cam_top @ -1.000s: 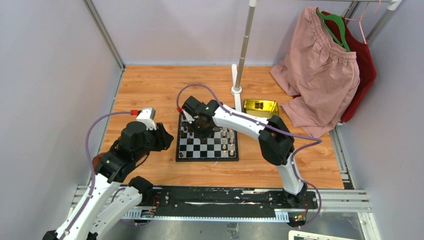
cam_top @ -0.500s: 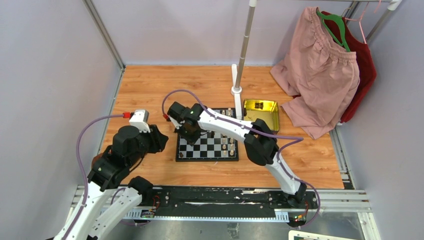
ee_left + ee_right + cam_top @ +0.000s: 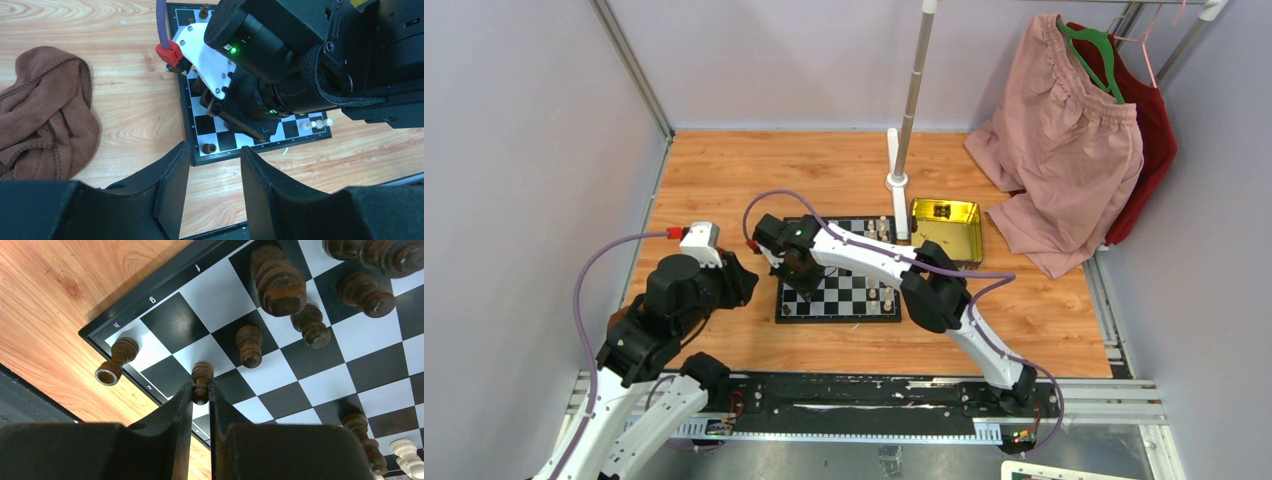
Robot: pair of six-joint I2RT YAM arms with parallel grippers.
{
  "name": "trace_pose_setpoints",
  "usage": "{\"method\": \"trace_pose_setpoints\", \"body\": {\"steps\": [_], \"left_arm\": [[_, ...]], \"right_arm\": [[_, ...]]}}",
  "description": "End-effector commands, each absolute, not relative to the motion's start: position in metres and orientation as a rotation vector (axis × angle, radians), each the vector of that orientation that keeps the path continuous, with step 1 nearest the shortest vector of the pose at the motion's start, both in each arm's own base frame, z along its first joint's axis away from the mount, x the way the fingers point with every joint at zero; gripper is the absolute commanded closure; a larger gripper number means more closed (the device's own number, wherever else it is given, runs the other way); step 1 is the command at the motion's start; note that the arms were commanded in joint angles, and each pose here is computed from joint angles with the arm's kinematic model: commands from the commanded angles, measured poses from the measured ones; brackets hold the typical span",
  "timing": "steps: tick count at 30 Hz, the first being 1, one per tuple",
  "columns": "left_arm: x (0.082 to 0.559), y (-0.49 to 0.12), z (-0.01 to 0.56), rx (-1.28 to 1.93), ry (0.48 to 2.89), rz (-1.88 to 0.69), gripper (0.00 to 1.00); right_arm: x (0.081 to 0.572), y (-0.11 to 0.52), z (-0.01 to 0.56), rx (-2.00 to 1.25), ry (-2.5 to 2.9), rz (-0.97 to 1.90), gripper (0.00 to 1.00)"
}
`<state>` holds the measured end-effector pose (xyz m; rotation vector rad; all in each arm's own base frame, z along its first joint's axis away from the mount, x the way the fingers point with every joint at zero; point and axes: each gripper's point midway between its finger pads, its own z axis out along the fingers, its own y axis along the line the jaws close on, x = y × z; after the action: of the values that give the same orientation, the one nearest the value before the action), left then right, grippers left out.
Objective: Set up the chess pieces on the board
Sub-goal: Place the chess piece on the chessboard.
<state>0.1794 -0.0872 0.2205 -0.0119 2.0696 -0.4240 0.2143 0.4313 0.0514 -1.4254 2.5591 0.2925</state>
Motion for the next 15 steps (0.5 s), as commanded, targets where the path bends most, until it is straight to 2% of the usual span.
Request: {"method": "trace_pose_setpoints", "body": {"steps": [1,15], "left_arm": [[0.1780,-0.0862,0.2304,-0.007,2.040,-0.430,0.53],[0.1800,-0.0879,0.2282,-0.006,2.048,-0.431,0.52]], "right_arm": [[0.2105,0.4388,0.0566,-1.431,2.554,0.300,1.00],[0.2107,0.4388,0.0521,-1.436,2.559,0.293,0.98]]}}
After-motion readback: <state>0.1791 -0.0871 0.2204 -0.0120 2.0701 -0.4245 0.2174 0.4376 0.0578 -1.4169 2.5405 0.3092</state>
